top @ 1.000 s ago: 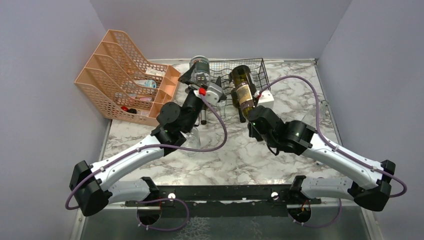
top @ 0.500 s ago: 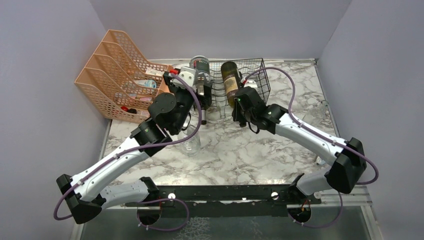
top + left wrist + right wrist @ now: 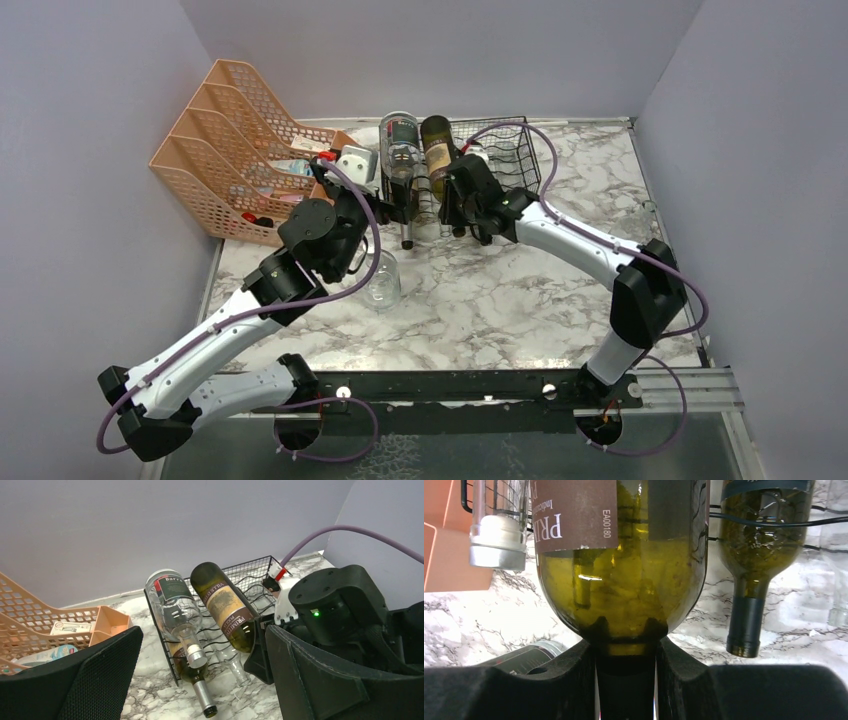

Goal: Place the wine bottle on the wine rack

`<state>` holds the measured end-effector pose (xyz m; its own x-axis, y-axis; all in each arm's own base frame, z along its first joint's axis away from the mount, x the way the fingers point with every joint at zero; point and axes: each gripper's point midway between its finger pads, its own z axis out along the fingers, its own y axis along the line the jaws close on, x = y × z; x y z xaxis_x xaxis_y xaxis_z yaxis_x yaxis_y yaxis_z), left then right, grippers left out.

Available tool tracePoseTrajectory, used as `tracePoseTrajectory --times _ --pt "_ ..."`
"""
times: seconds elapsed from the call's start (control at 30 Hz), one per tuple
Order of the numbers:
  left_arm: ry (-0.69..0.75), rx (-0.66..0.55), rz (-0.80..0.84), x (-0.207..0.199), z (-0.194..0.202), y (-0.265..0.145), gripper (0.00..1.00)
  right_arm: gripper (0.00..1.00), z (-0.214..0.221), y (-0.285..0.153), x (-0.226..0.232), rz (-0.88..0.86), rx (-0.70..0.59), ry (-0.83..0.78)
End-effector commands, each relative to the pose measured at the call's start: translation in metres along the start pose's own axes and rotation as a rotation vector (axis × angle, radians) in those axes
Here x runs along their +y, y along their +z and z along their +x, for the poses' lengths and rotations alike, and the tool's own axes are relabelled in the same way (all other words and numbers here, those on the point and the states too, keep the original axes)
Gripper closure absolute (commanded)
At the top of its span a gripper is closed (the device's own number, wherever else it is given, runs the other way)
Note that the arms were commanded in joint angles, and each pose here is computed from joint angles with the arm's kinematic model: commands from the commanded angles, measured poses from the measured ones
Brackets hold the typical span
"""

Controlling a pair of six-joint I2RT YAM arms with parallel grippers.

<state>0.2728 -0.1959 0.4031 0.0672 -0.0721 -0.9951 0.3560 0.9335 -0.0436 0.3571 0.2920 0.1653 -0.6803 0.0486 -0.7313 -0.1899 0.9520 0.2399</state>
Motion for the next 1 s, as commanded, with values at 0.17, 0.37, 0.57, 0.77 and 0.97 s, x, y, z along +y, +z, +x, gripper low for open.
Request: tracePoseTrajectory --times 0.17,0.37,0.57,0.77,0.97 --pt "0.022 -0.004 -0.01 0.004 0.003 -0.002 0.01 0.99 -0.051 0.013 0.021 -0.059 -0.123 0.112" --pt "0.027 0.001 -0.012 0.006 0.005 -0.004 0.01 0.99 -0.048 0.03 0.02 -0.064 -0.102 0.109" --pt "0.016 -0.017 0.045 -0.004 0.003 -0.005 0.01 0.88 -0.044 0.046 0.022 -0.068 -0.08 0.092" --pt "0.005 -0.021 0.057 -0.007 0.003 -0.004 0.01 0.58 -0.043 0.056 0.013 -0.022 -0.077 0.083" --pt "0.006 -0.019 0.024 -0.001 0.005 -0.004 0.01 0.41 -0.05 0.054 0.008 0.001 -0.099 0.056"
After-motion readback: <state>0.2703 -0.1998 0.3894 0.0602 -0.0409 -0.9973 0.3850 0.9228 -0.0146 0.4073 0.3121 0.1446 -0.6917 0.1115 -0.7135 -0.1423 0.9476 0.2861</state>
